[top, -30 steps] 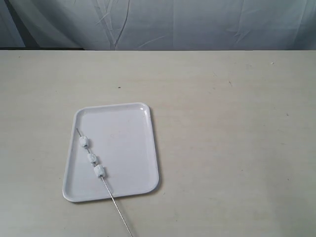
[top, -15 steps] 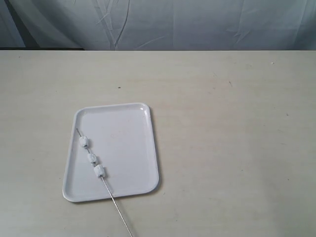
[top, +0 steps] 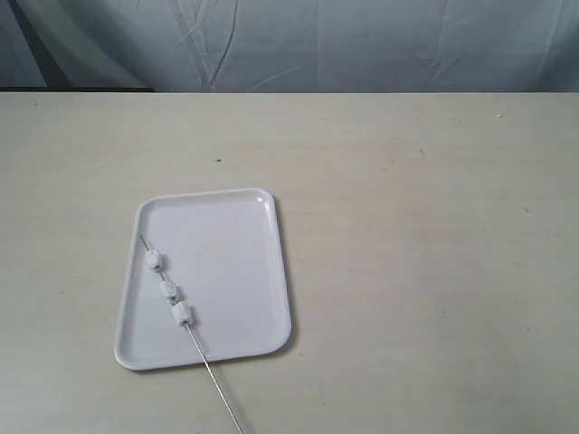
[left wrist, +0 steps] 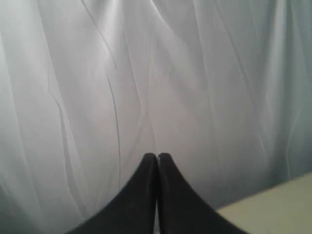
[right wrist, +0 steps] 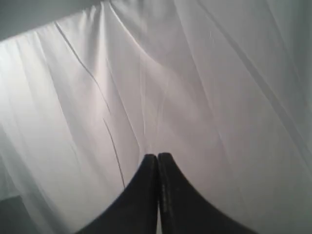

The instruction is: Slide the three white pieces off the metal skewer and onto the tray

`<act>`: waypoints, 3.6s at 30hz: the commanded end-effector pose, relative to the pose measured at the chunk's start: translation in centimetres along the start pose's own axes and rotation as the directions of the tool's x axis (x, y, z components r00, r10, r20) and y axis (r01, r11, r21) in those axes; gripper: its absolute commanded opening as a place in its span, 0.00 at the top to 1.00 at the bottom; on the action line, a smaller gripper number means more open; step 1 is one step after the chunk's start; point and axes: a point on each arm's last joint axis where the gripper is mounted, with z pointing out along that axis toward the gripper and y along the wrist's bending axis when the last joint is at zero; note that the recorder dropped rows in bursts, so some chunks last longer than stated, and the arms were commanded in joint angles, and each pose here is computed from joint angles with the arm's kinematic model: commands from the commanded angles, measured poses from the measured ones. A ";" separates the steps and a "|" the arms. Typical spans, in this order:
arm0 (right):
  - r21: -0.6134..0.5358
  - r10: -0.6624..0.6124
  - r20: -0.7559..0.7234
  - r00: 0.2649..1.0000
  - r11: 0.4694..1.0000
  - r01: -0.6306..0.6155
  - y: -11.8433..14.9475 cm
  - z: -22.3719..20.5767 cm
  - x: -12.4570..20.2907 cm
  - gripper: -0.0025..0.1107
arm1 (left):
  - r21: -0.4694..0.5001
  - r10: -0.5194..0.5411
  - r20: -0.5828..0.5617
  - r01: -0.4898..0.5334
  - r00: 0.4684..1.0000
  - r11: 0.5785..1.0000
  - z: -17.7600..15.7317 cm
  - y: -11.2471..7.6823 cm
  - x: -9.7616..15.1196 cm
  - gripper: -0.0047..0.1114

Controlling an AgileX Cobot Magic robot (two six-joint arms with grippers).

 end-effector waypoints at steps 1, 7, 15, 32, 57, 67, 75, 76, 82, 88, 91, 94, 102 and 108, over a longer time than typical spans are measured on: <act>0.089 0.056 -0.291 0.955 0.996 -0.031 -0.9 3.7 3.7 0.98 | 0.030 -0.156 -0.291 0.172 0.944 0.985 3.4 0.9 3.0 0.96; -0.008 -0.032 -0.749 0.662 0.999 0.039 0.9 6.6 12.2 0.98 | 0.082 -0.334 -0.588 0.465 0.736 0.881 7.3 0.8 8.8 0.96; -0.299 -0.281 -0.940 0.193 0.951 -0.073 6.4 7.3 19.1 0.98 | 0.013 -0.385 -0.789 0.639 0.479 0.769 9.3 0.8 15.2 0.96; -0.360 -0.404 -0.905 -0.132 0.893 -0.268 11.8 6.1 25.5 0.98 | 0.000 -0.360 -0.860 0.705 0.362 0.709 7.9 -0.3 18.1 0.95; -0.355 -0.440 -0.860 -0.260 0.880 -0.314 17.7 4.9 33.2 0.63 | -0.130 -0.359 -0.876 0.561 0.321 0.818 7.2 -0.1 20.8 0.58; -0.358 -0.436 -0.864 -0.251 0.884 -0.300 17.8 4.7 34.2 0.63 | -0.172 -0.355 -0.894 0.521 0.273 0.836 5.9 -1.0 21.9 0.58; -0.359 -0.433 -0.869 -0.239 0.885 -0.298 17.8 4.8 34.2 0.63 | -0.178 -0.364 -0.893 0.534 0.264 0.826 5.9 -1.1 21.8 0.58; -0.359 -0.433 -0.869 -0.239 0.885 -0.298 17.8 4.8 34.2 0.63 | -0.185 -0.370 -0.892 0.536 0.260 0.824 5.9 -1.1 21.8 0.58; -0.343 -0.424 -0.862 -0.278 0.892 -0.295 17.6 4.5 34.9 0.63 | -0.200 -0.387 -0.889 0.554 0.243 0.808 5.9 -1.3 21.7 0.58; -0.321 -0.408 -0.854 -0.323 0.901 -0.291 17.4 4.0 35.8 0.63 | -0.199 -0.387 -0.890 0.556 0.243 0.807 5.9 -1.3 21.7 0.58; -0.306 -0.396 -0.859 -0.325 0.905 -0.295 17.5 4.0 35.8 0.63 | -0.199 -0.387 -0.890 0.556 0.243 0.807 5.9 -1.3 21.7 0.58; -0.309 -0.401 -0.857 -0.325 0.902 -0.300 17.8 3.7 35.7 0.63 | -0.199 -0.387 -0.890 0.556 0.243 0.807 5.9 -1.3 21.7 0.58; -0.384 -0.452 -0.838 -0.306 0.887 -0.257 20.2 4.4 35.6 0.63 | -0.194 -0.385 -0.891 0.565 0.240 0.802 5.9 -1.4 21.7 0.58; -0.382 -0.442 -0.849 -0.291 0.892 -0.242 20.2 4.6 35.7 0.63 | -0.194 -0.385 -0.891 0.565 0.240 0.802 5.9 -1.4 21.7 0.58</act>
